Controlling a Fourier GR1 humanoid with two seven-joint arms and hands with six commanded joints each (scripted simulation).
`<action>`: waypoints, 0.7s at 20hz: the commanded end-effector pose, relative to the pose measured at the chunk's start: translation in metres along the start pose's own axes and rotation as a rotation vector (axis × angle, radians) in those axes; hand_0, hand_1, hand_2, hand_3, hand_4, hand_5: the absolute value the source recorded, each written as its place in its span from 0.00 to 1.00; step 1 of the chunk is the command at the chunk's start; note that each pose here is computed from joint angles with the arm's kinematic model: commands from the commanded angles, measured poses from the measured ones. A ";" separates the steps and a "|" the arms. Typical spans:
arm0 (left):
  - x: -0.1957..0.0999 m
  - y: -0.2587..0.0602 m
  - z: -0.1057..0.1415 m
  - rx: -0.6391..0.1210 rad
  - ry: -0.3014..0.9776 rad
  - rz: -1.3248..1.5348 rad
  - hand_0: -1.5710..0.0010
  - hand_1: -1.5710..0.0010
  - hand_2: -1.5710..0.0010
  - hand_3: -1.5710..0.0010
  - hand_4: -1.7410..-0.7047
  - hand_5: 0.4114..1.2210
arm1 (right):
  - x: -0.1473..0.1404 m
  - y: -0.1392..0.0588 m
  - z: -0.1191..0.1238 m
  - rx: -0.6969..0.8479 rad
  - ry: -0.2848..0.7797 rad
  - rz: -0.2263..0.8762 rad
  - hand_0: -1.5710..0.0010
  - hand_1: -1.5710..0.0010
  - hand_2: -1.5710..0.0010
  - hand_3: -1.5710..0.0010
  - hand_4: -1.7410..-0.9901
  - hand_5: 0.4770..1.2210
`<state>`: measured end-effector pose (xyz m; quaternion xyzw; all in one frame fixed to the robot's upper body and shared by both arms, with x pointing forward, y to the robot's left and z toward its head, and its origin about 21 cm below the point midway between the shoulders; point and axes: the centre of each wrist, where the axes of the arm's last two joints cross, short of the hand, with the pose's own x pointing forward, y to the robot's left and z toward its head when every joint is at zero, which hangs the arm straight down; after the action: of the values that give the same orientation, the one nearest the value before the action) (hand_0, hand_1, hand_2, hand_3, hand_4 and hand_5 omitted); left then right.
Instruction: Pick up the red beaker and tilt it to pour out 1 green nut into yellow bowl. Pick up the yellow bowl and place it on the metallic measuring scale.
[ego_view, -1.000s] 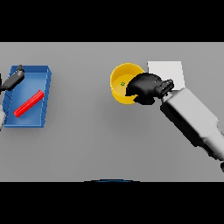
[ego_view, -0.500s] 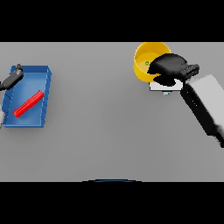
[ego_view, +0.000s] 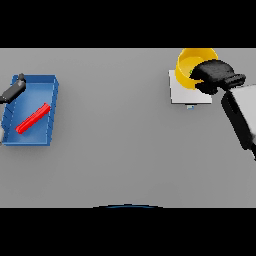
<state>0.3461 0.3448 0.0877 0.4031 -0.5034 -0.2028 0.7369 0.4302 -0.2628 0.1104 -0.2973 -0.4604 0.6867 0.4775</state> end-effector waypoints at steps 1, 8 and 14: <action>-0.002 0.001 0.001 0.000 -0.002 0.000 1.00 1.00 1.00 1.00 0.98 0.33 | -0.002 0.003 -0.002 0.003 -0.002 -0.008 0.00 0.00 0.09 0.16 0.00 1.00; -0.002 -0.001 0.000 -0.005 0.009 0.006 1.00 1.00 1.00 1.00 0.98 0.33 | -0.011 0.028 -0.011 0.026 0.007 -0.065 0.00 0.00 0.14 0.13 0.00 1.00; 0.002 -0.002 -0.001 -0.004 -0.002 -0.012 1.00 1.00 1.00 1.00 0.98 0.32 | -0.009 0.029 -0.016 0.026 -0.004 -0.094 0.06 0.06 0.10 0.21 0.01 1.00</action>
<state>0.3479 0.3425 0.0875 0.4047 -0.5012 -0.2085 0.7359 0.4365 -0.2690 0.0773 -0.2680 -0.4661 0.6700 0.5119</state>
